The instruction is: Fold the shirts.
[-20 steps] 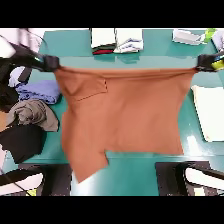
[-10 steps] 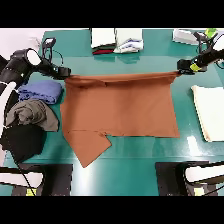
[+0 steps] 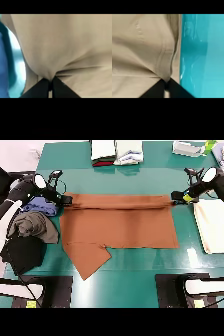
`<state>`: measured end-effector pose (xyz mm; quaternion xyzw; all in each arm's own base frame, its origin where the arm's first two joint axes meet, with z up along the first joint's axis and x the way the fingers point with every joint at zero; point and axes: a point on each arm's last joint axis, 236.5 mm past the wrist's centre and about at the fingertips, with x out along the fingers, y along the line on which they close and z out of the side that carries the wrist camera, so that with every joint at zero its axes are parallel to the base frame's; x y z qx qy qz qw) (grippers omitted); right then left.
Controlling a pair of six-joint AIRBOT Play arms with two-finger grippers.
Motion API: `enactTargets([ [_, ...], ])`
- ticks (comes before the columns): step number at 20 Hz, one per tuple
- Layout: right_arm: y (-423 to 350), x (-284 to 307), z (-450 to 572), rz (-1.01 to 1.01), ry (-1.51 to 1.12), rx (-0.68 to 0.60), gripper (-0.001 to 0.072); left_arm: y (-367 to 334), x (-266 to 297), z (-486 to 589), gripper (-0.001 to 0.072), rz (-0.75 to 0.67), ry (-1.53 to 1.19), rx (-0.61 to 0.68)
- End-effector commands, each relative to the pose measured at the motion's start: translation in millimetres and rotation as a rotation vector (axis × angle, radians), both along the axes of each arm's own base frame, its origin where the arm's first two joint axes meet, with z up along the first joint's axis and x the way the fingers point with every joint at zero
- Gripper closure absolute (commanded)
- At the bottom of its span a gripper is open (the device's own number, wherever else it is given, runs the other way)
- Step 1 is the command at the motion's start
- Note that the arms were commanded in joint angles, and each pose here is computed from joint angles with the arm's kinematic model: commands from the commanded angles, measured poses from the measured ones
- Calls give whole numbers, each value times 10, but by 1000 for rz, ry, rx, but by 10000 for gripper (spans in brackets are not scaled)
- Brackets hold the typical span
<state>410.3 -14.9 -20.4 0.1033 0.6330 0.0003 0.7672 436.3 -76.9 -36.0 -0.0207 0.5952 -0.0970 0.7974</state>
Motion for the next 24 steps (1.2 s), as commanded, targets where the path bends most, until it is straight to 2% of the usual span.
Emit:
enactTargets([
  [1, 100, -89, -57, -15, 8, 45, 249, -14, -165, -60, 505, -3, 68, -7],
  [2, 78, -82, 24, -18, -2, 45, 249, -14, -217, -38, 311, -8, 92, -6],
  [3, 75, -88, 123, -15, -15, 42, 250, -8, -283, 18, 277, -16, 119, -1],
  [6, -8, -390, 322, -37, -15, 41, 249, 47, -470, 288, 277, 27, 103, 3],
  [9, -54, -1066, 116, -63, 117, 64, 246, 86, -911, 334, 277, 85, 88, -10],
  [10, -55, -1286, -6, -81, 162, 75, 182, 91, -1094, 288, 278, 106, 97, -21],
  [11, -53, -1465, -123, -97, 198, 84, 168, 103, -1257, 239, 277, 117, 104, -24],
  [15, 42, -2019, -549, -132, 338, 120, 179, 132, -1714, 110, 278, 150, 126, -36],
  [19, 176, -2145, -726, -143, 361, 153, 210, 130, -1742, 135, 278, 150, 111, -41],
  [20, 212, -2142, -743, -126, 358, 148, 255, 129, -1741, 134, 278, 151, 111, -41],
  [22, 298, -2089, -752, -83, 338, 132, 288, 130, -1756, 131, 278, 150, 117, -40],
  [24, 385, -2031, -763, -39, 313, 114, 565, 135, -1841, 117, 279, 144, 152, -34],
])
